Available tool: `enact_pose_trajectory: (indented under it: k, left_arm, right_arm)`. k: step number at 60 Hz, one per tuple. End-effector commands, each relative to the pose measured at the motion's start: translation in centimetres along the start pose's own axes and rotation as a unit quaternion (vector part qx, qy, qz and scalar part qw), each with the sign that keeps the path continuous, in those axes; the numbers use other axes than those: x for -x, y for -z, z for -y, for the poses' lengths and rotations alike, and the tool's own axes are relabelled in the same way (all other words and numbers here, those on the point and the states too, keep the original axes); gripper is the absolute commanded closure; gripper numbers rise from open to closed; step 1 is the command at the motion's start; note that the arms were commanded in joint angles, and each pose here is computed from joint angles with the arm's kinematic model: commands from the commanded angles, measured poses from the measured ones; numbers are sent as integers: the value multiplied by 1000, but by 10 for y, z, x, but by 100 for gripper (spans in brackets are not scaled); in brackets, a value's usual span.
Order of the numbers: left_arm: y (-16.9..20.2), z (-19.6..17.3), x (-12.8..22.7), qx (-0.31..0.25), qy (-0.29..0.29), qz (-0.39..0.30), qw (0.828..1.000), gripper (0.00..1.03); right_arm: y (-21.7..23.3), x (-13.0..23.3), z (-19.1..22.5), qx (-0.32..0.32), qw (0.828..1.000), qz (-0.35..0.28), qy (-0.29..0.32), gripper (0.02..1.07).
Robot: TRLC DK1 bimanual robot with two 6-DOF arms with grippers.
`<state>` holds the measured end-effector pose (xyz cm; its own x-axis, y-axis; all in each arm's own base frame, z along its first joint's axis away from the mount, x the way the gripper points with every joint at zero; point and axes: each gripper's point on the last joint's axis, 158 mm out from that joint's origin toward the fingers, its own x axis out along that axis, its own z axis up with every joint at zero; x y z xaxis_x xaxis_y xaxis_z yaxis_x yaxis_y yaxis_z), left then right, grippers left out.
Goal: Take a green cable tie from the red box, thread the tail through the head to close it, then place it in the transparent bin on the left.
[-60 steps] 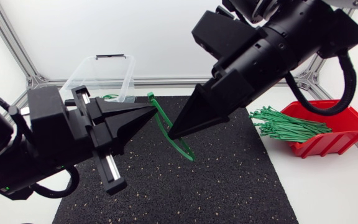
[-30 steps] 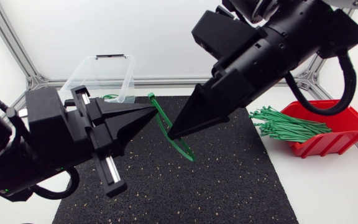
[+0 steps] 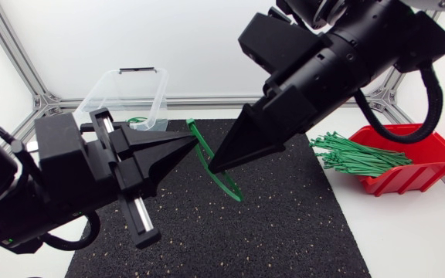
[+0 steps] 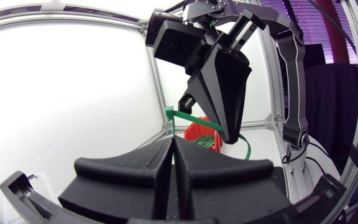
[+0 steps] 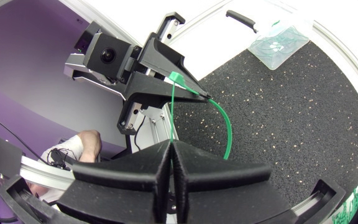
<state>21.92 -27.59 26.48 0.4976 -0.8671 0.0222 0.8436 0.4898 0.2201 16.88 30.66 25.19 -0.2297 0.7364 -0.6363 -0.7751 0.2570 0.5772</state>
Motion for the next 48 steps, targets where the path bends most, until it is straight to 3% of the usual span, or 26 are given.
enact_pose_trajectory:
  k: [1, 24, 48]
  left_arm:
    - [6, 5, 1, -15, 3, -1, 1000, 100]
    - [16, 14, 1, -71, -11, -10, 997, 100]
    - [13, 0, -1, -88, -46, -3, 995, 100]
  right_arm:
    - [1, 2, -5, 13, 1000, 3, -6, 102]
    - [2, 0, -9, 13, 1000, 1, -18, 102]
    - [-2, -2, -13, 0, 999, 1, -47, 102]
